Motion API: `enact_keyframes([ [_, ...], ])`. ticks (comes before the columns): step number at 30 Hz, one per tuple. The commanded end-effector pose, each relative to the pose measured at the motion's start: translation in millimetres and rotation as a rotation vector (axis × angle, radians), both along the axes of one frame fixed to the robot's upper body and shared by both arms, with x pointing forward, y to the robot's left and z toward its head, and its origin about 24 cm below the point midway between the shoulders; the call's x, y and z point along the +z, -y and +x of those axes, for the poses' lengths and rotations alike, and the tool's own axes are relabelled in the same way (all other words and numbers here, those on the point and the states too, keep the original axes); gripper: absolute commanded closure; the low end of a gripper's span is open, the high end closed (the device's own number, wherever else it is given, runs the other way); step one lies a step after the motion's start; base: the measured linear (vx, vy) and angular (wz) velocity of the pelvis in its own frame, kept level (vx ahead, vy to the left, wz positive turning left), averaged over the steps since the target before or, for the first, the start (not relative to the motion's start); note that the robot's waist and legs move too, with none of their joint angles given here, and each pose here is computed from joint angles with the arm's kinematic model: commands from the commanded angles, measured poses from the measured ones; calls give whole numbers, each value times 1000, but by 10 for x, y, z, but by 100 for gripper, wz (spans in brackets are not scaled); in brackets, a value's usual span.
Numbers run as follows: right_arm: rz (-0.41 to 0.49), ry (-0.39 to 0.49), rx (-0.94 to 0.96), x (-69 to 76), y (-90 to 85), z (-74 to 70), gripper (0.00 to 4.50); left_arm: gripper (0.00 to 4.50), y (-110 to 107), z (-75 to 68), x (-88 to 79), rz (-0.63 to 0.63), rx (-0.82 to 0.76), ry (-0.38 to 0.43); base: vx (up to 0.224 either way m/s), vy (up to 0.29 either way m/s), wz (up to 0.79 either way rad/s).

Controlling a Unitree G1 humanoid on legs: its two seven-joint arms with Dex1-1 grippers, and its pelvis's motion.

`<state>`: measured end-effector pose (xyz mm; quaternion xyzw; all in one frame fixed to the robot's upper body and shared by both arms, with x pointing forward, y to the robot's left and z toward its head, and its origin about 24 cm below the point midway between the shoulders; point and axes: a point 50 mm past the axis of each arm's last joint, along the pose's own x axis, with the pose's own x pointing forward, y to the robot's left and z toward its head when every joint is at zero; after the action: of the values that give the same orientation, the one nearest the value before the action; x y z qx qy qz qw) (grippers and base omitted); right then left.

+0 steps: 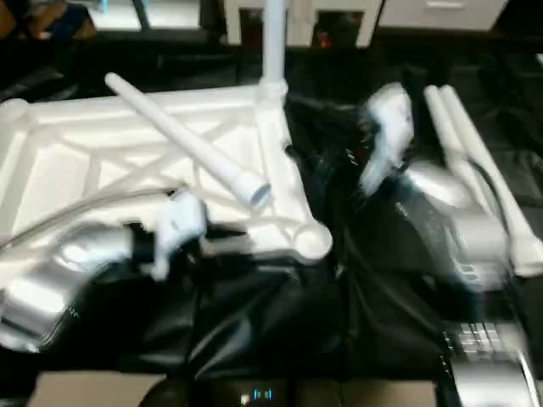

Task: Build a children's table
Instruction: Insert table leg to table base

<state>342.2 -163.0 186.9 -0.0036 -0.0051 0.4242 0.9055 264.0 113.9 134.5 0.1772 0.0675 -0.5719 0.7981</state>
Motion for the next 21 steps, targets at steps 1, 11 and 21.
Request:
enact_keyframes([
  [1, -60, -82, 13, -63, -158, 190, 1, 248, -113, 7, 71, -1, 29, -1, 0, 0, 0],
  [11, -165, -194, 30, 42, -814, 617, 0, 226, -436, -50, 20, 142, 174, -20, 0, 0, 0],
  [21, -362, -348, 175, -193, -1042, 555, 0, 226, -363, -155, -31, 127, 181, -49, 0, 0, 0],
])
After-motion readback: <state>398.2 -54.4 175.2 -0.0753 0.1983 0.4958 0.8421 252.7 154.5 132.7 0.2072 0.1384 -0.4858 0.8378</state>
